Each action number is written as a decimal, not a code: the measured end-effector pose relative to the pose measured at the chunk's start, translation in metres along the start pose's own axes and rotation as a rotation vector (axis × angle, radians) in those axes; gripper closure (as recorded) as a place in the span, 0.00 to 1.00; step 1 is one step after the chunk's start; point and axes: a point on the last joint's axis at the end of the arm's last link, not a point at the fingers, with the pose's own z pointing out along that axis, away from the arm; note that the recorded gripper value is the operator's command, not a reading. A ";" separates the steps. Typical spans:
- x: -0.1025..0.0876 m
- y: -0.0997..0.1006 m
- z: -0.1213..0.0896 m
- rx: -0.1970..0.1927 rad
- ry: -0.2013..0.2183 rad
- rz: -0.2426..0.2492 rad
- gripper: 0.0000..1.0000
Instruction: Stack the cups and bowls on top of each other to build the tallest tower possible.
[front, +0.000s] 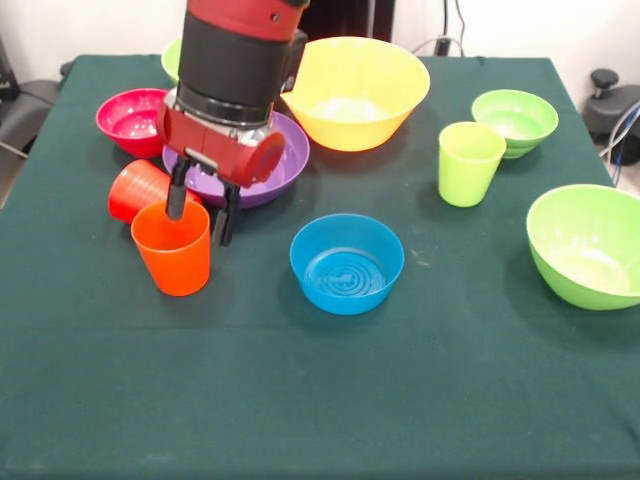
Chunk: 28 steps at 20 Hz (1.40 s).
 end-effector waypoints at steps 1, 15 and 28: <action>-0.002 0.001 -0.003 -0.002 -0.004 0.001 0.00; -0.016 0.025 -0.041 -0.048 -0.028 0.052 0.00; 0.000 0.055 -0.052 -0.081 0.001 0.079 0.00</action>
